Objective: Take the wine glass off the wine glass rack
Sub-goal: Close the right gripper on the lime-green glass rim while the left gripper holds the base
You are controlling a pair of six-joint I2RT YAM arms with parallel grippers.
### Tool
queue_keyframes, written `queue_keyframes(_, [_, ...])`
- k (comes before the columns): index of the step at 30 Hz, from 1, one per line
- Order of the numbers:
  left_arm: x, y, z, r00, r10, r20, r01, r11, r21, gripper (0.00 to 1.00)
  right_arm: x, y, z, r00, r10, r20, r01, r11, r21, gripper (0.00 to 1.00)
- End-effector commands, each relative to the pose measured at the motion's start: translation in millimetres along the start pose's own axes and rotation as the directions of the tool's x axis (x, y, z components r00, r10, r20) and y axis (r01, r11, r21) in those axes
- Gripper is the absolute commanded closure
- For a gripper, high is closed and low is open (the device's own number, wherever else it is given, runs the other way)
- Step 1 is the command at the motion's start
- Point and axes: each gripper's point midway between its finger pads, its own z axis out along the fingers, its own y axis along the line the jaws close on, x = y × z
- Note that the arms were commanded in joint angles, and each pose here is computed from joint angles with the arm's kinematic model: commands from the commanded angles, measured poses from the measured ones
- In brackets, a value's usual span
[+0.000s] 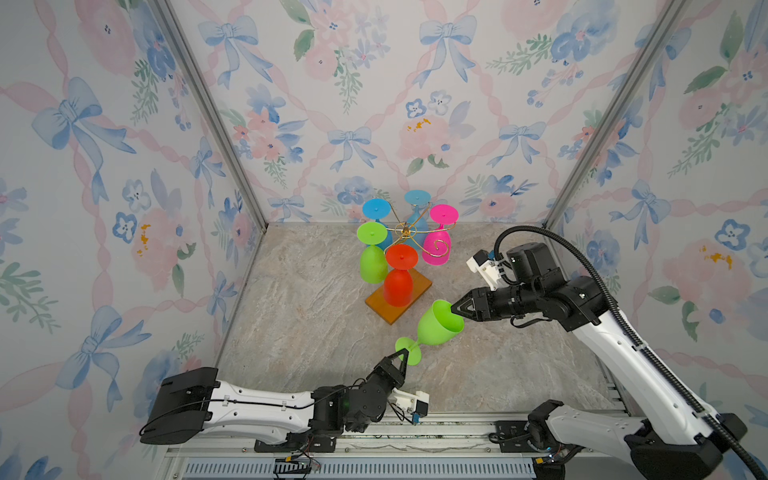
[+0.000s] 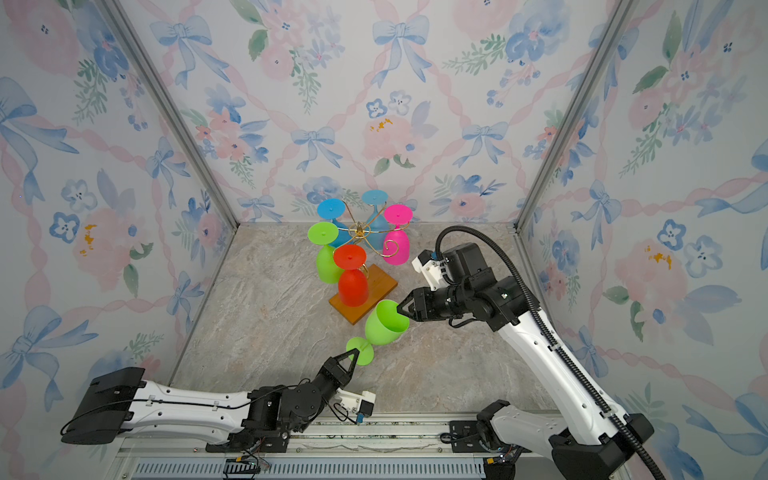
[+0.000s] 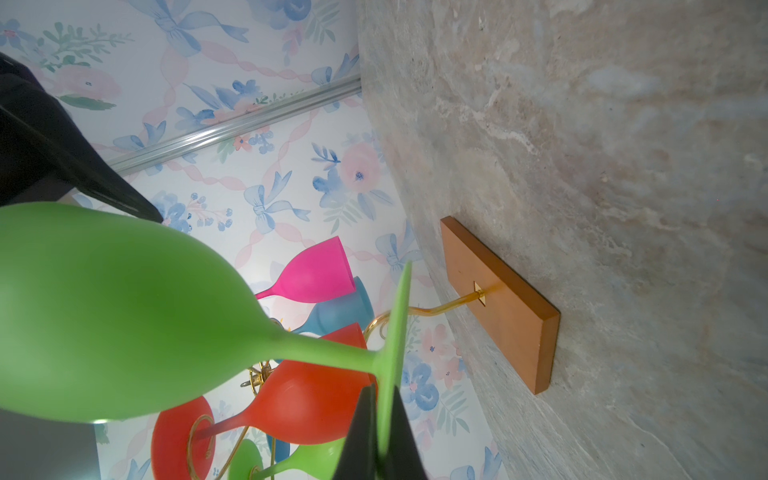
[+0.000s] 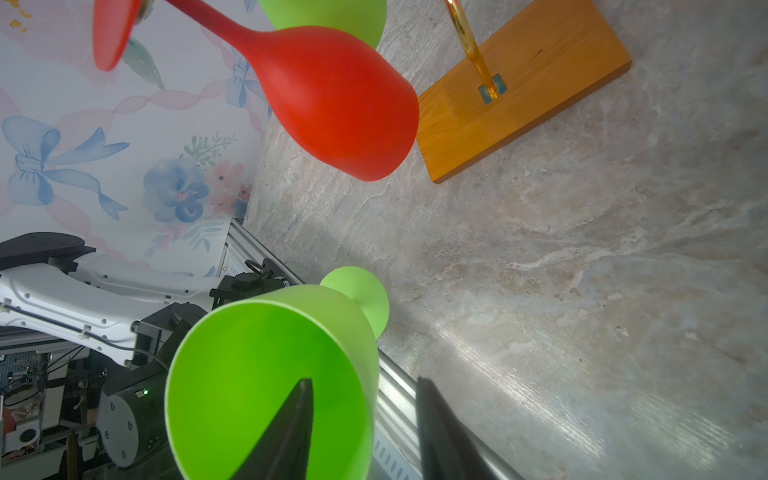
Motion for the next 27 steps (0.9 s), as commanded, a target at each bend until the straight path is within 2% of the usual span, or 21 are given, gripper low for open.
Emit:
queue_keyframes(1, [5.0, 4.6, -1.8, 1.000, -0.015, -0.018, 0.014, 1.000, -0.027, 1.00, -2.2, 6.3, -0.2, 0.999, -0.037, 0.007, 0.037, 0.999, -0.007, 0.59])
queue_keyframes(18, [9.9, 8.6, -4.7, 0.999, -0.018, -0.027, 0.017, 0.999, -0.048, 1.00, 1.9, 3.7, 7.7, 0.998, -0.050, -0.024, 0.050, 0.999, 0.011, 0.79])
queue_keyframes(23, [9.0, 7.3, -4.6, 1.000, -0.019, -0.023, 0.018, 0.999, -0.048, 1.00, 2.1, 5.6, 7.9, 0.998, -0.055, -0.025, 0.055, 0.998, 0.008, 0.88])
queue_keyframes(24, [9.3, 8.3, -4.6, 0.999, -0.026, -0.023, 0.025, 0.998, -0.050, 0.98, 2.2, 5.6, 7.6, 0.998, -0.055, -0.025, 0.055, 0.998, 0.008, 0.90])
queue_keyframes(27, [9.2, 9.6, -4.6, 0.999, -0.047, -0.021, 0.046, 0.998, -0.052, 0.83, 0.5, 3.7, 6.5, 0.998, -0.062, -0.014, 0.063, 0.998, 0.023, 0.95])
